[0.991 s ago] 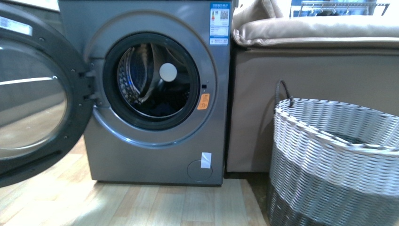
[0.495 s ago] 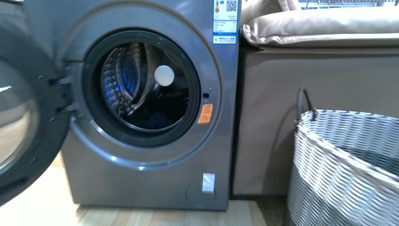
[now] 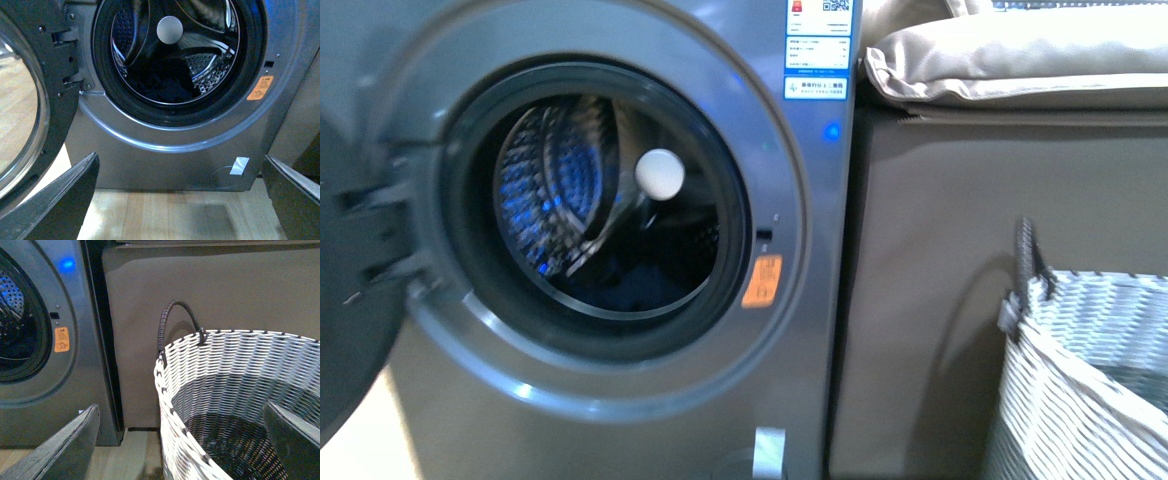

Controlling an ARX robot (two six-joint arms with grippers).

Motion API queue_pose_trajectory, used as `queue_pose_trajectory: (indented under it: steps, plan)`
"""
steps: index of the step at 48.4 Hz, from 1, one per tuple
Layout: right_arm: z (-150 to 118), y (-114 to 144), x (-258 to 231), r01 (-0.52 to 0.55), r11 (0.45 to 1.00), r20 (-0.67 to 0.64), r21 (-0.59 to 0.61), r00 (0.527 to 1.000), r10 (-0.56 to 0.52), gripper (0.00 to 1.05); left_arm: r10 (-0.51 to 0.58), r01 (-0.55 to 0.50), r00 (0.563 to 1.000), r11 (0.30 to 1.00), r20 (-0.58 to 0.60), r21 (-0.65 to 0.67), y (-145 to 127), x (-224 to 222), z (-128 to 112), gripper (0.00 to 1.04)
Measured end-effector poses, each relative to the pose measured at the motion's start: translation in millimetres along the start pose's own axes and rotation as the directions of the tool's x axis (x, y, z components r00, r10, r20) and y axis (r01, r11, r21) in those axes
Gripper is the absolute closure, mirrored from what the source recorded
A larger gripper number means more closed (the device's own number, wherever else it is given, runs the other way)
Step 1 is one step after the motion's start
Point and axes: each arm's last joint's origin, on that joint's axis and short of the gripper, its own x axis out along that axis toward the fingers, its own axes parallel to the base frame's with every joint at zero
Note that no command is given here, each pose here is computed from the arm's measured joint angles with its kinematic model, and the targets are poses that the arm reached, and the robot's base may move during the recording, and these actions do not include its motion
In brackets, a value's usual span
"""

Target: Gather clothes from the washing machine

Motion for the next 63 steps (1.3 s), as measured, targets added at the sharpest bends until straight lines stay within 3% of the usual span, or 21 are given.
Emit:
queue_pose_trajectory:
  steps: [34,39,42,51,63]
  plan:
    - [0.0,0.0,0.0,0.0,1.0,0.0,0.0,1.0,0.0,0.08,-0.001,0.001,1.0,1.0,-0.001,0.0,0.0,0.0,-0.1,0.07]
    - [0.0,0.0,0.0,0.0,1.0,0.0,0.0,1.0,0.0,0.08,-0.169,0.156,0.982,0.978,-0.088,-0.142,0.4,0.8,-4.2,0.07]
    - [0.0,0.0,0.0,-0.001,1.0,0.0,0.0,1.0,0.001,0.08,-0.22,0.192,0.968,0.957,-0.117,-0.216,0.8,1.3,-7.0,0.07]
    - [0.0,0.0,0.0,0.0,1.0,0.0,0.0,1.0,0.0,0.08,-0.193,0.165,0.977,0.956,-0.096,-0.241,1.3,5.6,-3.2,0.07]
    - [0.0,0.0,0.0,0.0,1.0,0.0,0.0,1.0,0.0,0.08,-0.17,0.163,0.985,0.972,-0.029,-0.17,-1.2,24.5,12.4,0.07]
